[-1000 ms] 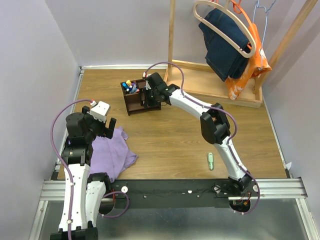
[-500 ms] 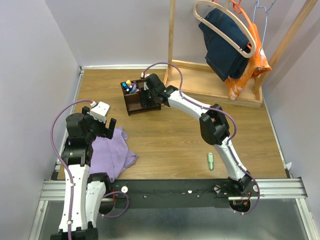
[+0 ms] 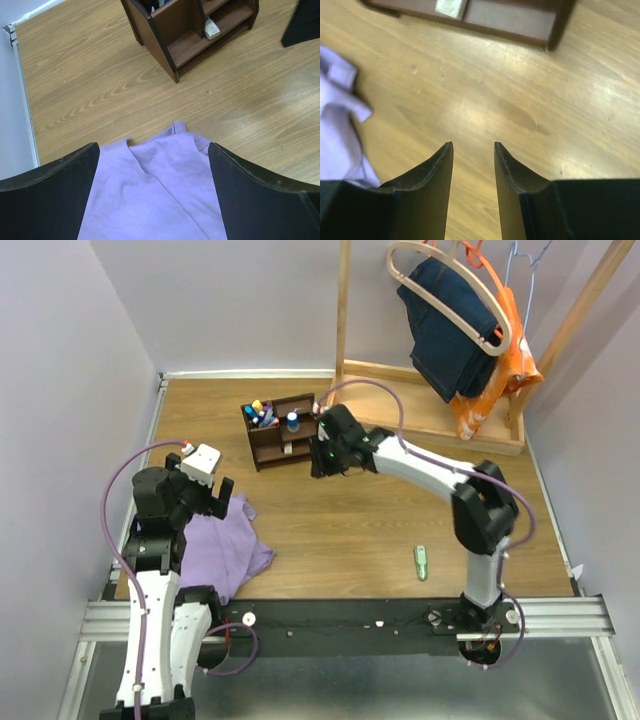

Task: Sort the stationery into containers
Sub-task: Place the stationery in the storage box, then pick up the pen from the center of the board.

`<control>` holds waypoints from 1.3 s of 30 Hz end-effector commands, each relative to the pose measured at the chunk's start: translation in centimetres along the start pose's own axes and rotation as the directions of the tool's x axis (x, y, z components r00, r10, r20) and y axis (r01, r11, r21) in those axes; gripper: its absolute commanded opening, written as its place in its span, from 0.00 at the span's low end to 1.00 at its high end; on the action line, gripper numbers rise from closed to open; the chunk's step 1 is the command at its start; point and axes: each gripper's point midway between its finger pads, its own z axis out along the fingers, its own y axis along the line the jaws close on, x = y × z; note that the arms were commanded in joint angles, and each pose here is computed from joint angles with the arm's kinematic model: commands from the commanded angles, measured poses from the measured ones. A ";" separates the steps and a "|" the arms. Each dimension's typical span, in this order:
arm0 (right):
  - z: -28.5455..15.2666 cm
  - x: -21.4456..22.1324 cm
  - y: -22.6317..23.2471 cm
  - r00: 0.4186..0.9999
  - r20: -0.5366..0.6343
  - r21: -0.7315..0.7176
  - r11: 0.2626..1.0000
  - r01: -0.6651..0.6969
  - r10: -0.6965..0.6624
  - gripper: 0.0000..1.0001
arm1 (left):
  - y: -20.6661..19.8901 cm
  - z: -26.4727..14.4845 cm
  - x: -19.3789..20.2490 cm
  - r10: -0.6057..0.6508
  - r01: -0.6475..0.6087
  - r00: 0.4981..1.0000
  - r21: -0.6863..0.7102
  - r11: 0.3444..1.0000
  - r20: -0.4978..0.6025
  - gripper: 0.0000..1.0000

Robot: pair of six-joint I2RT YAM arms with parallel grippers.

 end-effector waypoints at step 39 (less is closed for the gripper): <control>-17.8 27.9 -13.4 0.736 -0.324 0.528 0.759 -0.381 0.594 0.49 | 2.1 3.4 -1.4 0.007 -0.005 0.996 0.026 1.000 -0.086 0.99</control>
